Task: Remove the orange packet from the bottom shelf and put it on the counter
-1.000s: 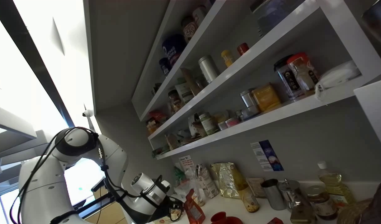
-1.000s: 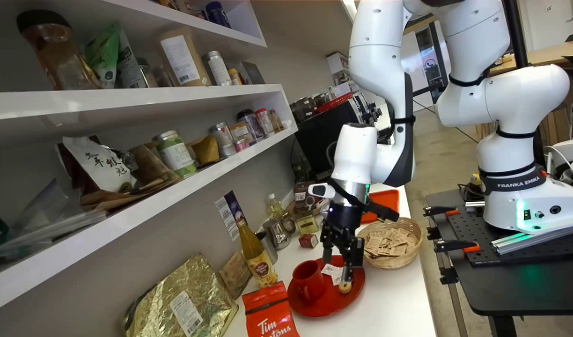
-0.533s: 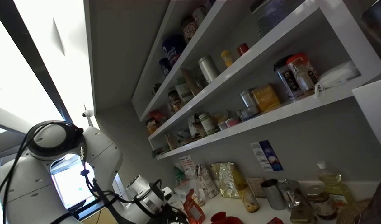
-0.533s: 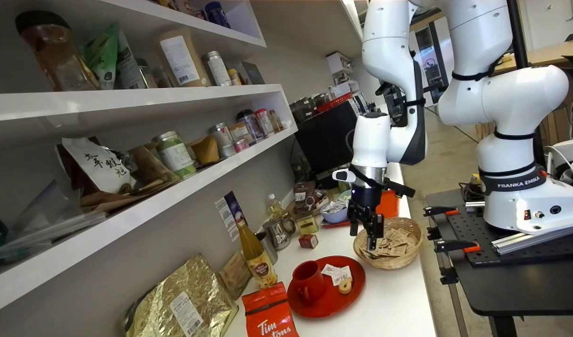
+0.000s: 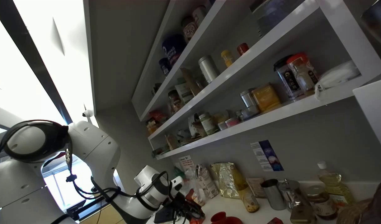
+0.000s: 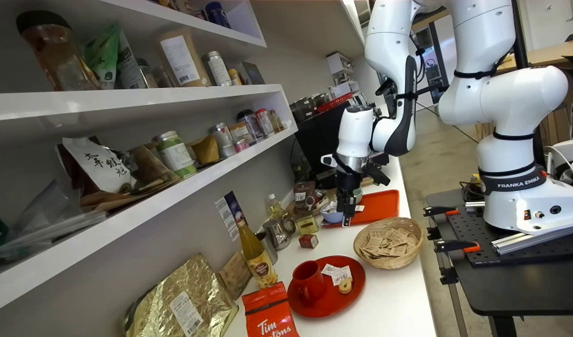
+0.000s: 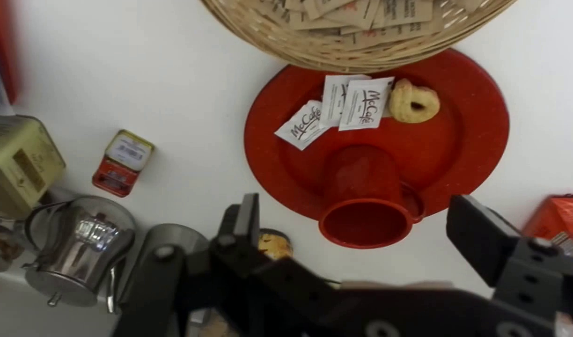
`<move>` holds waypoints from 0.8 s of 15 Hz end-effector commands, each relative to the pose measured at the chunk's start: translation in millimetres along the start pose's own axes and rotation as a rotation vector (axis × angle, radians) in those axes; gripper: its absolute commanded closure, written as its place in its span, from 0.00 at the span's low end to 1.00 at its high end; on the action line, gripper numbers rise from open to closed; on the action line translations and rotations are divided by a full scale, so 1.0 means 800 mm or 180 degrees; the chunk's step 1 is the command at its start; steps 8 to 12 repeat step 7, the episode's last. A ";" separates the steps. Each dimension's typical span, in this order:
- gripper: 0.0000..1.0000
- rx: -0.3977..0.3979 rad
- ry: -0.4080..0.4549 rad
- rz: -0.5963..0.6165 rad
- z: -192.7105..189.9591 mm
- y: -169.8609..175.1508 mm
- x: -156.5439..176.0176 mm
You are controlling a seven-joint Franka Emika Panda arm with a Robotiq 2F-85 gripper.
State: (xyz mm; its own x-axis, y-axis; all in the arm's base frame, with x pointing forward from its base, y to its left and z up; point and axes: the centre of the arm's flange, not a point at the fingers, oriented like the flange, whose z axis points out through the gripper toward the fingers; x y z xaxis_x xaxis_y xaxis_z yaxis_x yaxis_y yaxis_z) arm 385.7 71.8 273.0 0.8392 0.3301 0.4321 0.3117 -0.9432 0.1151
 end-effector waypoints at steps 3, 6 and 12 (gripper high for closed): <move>0.00 0.0001 0.0011 0.0006 -0.003 0.004 0.000; 0.00 0.0001 -0.0004 -0.0010 -0.001 0.001 -0.001; 0.00 0.0001 -0.0003 -0.0009 -0.001 0.001 -0.001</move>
